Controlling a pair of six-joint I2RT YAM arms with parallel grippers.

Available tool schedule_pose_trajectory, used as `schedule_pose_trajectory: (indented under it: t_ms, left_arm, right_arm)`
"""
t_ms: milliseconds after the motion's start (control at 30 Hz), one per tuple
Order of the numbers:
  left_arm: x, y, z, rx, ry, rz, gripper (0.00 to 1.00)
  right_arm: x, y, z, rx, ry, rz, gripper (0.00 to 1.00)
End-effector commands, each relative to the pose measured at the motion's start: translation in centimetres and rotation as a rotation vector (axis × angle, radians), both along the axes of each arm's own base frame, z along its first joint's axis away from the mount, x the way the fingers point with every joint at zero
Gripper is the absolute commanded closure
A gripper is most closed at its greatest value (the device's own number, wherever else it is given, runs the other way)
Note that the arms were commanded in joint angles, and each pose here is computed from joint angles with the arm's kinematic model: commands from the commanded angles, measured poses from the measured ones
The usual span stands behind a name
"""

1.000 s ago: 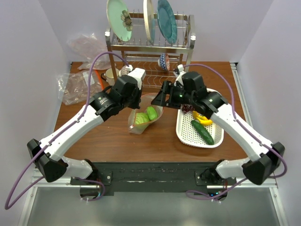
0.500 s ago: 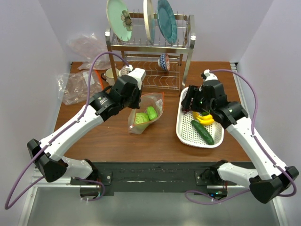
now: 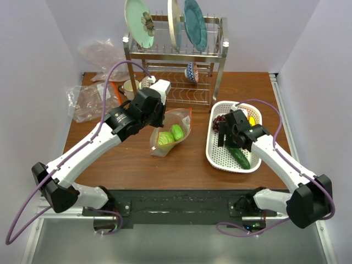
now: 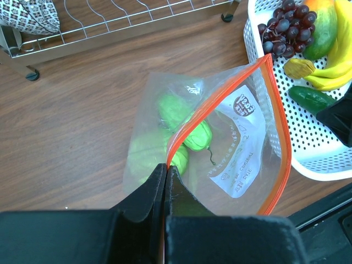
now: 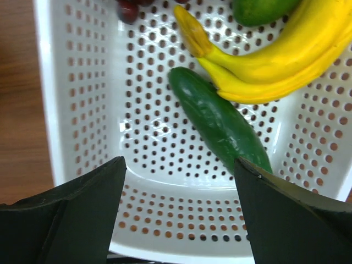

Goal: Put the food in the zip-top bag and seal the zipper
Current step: Pick up the fake vegetable from the bin.

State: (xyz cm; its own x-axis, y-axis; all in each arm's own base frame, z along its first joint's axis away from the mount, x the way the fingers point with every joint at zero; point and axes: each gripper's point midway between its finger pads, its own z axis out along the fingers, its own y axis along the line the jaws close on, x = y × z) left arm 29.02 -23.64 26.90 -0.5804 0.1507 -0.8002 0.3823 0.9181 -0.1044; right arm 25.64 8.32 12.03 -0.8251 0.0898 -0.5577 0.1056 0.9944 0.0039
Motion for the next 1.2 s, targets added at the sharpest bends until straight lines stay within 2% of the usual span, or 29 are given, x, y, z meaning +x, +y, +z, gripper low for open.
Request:
schedule_pose_trajectory:
  t_ms: [0, 400, 500, 533, 600, 633, 733, 967, 1067, 1167]
  left_arm:
    - [0.3, -0.2, 2.5, -0.041, -0.065, -0.024, 1.0]
    - [0.2, -0.3, 2.6, -0.044, -0.068, -0.031, 1.0]
    - [0.3, -0.2, 2.7, -0.042, -0.072, -0.029, 1.0]
    - [0.2, -0.2, 2.6, -0.04, -0.07, -0.029, 1.0]
    - [0.3, -0.2, 2.6, -0.038, -0.071, -0.028, 1.0]
    - [0.3, -0.2, 2.6, -0.036, -0.071, -0.028, 1.0]
    - [0.5, -0.2, 2.5, -0.031, -0.068, -0.024, 1.0]
    - [0.7, -0.6, 2.3, -0.03, -0.062, -0.03, 1.0]
    - [0.7, -0.7, 2.2, -0.03, -0.058, -0.032, 1.0]
    - [0.8, -0.7, 2.4, -0.033, -0.059, -0.032, 1.0]
  right_arm:
    - [1.4, -2.3, -1.1, -0.05, -0.05, -0.091, 0.16]
    - [1.8, -3.0, -8.1, 0.028, 0.101, -0.133, 0.17]
    - [1.5, -2.4, -8.9, 0.053, 0.129, -0.12, 0.27]
    - [1.4, -2.2, -8.8, 0.063, 0.131, -0.116, 0.38]
    - [1.5, -2.0, -8.3, 0.079, 0.119, -0.108, 0.47]
    - [1.7, -1.9, -7.9, 0.081, 0.11, -0.101, 0.57]
    - [1.9, -1.8, -5.9, 0.092, 0.078, -0.082, 0.73]
    - [3.3, -0.8, 4.1, 0.179, -0.155, -0.017, 0.73]
    - [3.9, 0.8, 9.2, 0.273, -0.288, 0.051, 0.71]
    - [4.1, 4.2, 14.8, 0.439, -0.419, 0.203, 0.7]
